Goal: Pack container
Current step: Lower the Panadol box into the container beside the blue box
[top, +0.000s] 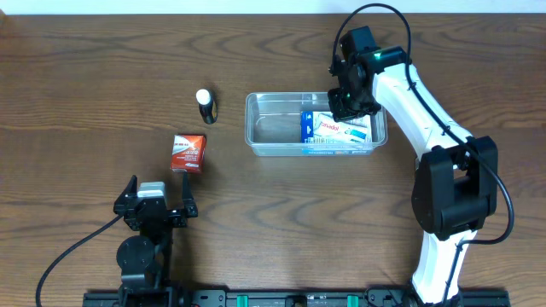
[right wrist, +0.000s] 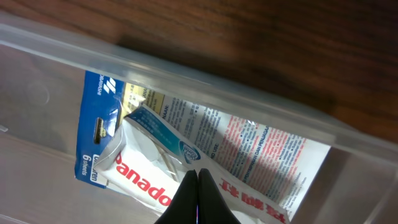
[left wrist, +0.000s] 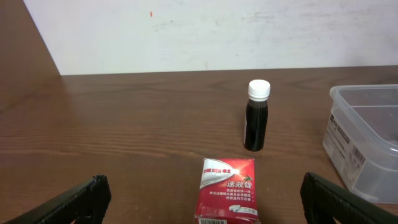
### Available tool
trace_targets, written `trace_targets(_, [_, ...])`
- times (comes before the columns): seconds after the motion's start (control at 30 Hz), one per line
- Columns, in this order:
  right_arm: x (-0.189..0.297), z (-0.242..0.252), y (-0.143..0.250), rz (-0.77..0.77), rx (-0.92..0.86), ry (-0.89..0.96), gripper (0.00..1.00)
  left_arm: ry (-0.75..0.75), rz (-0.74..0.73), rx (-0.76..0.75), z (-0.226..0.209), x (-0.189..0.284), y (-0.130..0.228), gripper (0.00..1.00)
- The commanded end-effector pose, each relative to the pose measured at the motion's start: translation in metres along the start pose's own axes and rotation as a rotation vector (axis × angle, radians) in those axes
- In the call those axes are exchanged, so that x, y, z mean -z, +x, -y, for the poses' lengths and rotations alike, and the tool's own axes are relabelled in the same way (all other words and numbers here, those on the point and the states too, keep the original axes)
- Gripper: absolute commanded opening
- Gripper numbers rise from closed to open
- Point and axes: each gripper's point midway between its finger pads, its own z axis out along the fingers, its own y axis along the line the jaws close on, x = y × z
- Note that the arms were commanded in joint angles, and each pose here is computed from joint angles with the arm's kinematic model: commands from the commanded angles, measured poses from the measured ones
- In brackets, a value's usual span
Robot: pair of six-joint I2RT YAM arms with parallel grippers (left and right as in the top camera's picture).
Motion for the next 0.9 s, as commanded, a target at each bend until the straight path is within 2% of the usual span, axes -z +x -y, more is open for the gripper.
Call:
trace_targets(0.0, [0.008, -0.002, 0.000, 0.025, -0.026, 0.015, 0.01, 0.010, -0.038, -0.012, 0.002, -0.003, 0.016, 0.98])
trace_targets(0.47, [0.005, -0.003, -0.002, 0.040, -0.050, 0.013, 0.01, 0.010, -0.038, -0.012, 0.002, -0.003, 0.016, 0.98])
trace_targets(0.87, [-0.005, 0.001, -0.004, 0.065, -0.160, 0.029, 0.01, 0.010, -0.038, -0.012, 0.002, -0.003, 0.016, 0.98])
